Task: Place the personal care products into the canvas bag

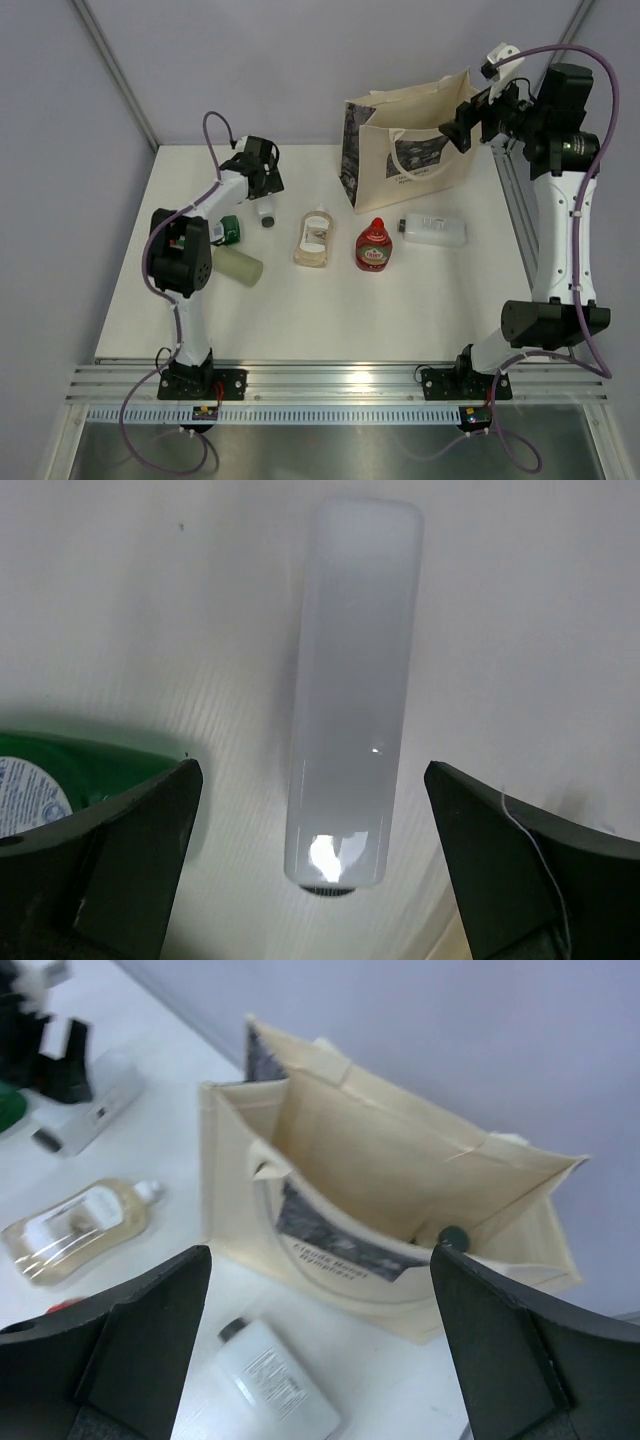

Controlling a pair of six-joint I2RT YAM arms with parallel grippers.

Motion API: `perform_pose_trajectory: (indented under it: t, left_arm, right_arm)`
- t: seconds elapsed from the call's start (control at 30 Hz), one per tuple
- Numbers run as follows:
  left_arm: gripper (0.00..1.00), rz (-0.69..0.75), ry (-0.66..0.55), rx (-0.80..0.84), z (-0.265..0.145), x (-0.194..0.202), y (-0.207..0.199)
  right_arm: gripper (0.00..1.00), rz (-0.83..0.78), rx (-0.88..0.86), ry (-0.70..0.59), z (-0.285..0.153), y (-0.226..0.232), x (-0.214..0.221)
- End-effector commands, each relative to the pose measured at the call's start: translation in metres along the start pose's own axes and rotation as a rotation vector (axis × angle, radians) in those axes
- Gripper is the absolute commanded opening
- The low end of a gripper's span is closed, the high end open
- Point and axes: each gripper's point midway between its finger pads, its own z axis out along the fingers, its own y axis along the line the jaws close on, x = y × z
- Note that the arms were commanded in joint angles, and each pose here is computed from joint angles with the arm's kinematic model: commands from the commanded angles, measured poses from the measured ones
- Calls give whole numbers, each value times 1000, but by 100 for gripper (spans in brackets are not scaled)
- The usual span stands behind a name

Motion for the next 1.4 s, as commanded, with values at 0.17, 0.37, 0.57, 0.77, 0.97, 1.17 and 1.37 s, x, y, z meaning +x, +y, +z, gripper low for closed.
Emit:
perform_pose_trajectory:
  t: [0.17, 0.37, 0.57, 0.77, 0.97, 1.17, 1.37]
  left_arm:
    - [91, 36, 67, -87, 41, 4, -16]
    - [67, 58, 135, -72, 61, 29, -20]
    - [30, 46, 173, -21, 64, 44, -17]
    - [0, -2, 158, 252, 37, 20, -38]
    - [0, -37, 15, 655, -49, -15, -63]
    - [0, -75, -16, 937, -124, -5, -72]
    - [0, -159, -27, 1232, -208, 2, -79]
  right_arm:
    - [100, 218, -242, 33, -10, 82, 61]
    - [100, 335, -322, 33, -15, 110, 74]
    - [98, 400, -345, 46, -12, 128, 78]
    - [97, 502, -400, 126, -1, 161, 88]
    - [95, 784, -463, 221, 19, 182, 100]
    - [94, 893, -549, 285, 45, 224, 88]
    - [99, 994, -647, 248, 63, 258, 59]
